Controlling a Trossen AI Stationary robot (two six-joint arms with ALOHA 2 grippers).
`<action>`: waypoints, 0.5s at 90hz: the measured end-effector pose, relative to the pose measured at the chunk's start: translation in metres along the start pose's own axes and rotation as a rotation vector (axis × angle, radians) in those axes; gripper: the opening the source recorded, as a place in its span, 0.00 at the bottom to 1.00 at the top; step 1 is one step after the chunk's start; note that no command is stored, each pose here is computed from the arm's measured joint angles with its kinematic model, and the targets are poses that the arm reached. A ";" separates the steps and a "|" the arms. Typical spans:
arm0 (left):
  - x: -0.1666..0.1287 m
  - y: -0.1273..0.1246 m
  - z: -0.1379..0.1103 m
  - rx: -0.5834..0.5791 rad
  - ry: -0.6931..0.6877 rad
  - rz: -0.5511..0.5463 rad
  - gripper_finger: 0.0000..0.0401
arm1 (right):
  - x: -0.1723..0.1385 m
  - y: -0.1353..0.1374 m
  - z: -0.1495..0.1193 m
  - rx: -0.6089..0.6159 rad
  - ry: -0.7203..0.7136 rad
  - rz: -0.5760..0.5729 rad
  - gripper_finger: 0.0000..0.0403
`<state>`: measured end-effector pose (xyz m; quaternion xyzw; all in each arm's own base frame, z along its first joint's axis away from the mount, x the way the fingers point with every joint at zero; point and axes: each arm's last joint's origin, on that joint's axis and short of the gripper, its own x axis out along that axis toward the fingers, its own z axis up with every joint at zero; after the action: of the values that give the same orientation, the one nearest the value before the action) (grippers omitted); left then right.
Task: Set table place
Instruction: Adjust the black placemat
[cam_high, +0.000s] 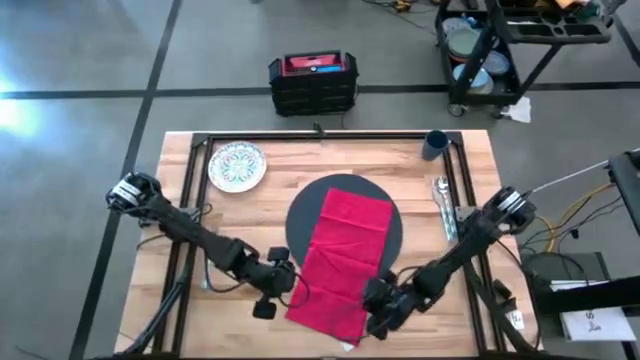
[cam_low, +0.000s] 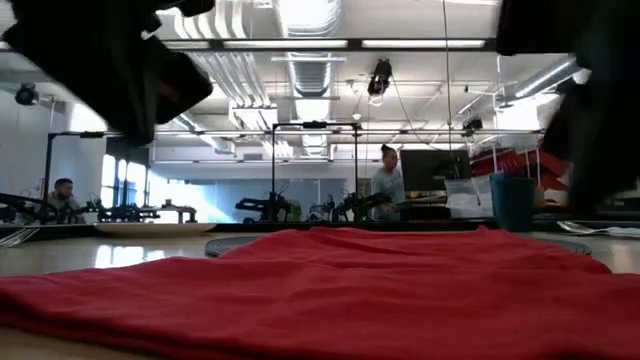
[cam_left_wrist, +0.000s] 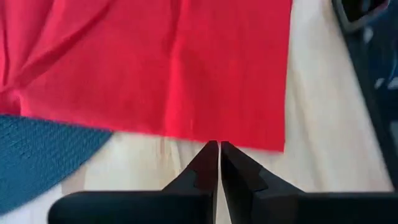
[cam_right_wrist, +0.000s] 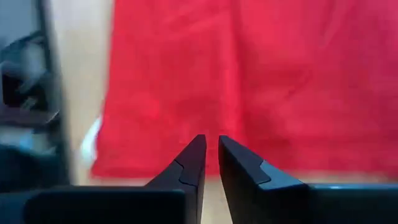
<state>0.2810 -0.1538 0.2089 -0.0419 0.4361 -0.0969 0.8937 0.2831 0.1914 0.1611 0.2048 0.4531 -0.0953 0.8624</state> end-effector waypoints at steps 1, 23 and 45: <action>0.000 0.001 0.001 -0.005 -0.013 0.007 0.00 | -0.001 -0.004 0.003 -0.008 0.003 -0.027 0.05; 0.003 0.057 0.025 -0.239 -0.215 0.358 0.00 | -0.033 -0.103 0.070 0.011 -0.015 -0.179 0.00; 0.021 0.070 0.049 -0.219 -0.312 0.042 0.00 | -0.057 -0.218 0.096 0.190 0.030 -0.116 0.00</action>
<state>0.3414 -0.0899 0.2115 -0.1442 0.3010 -0.0224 0.9424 0.2453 -0.0479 0.1986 0.2603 0.4659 -0.1843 0.8253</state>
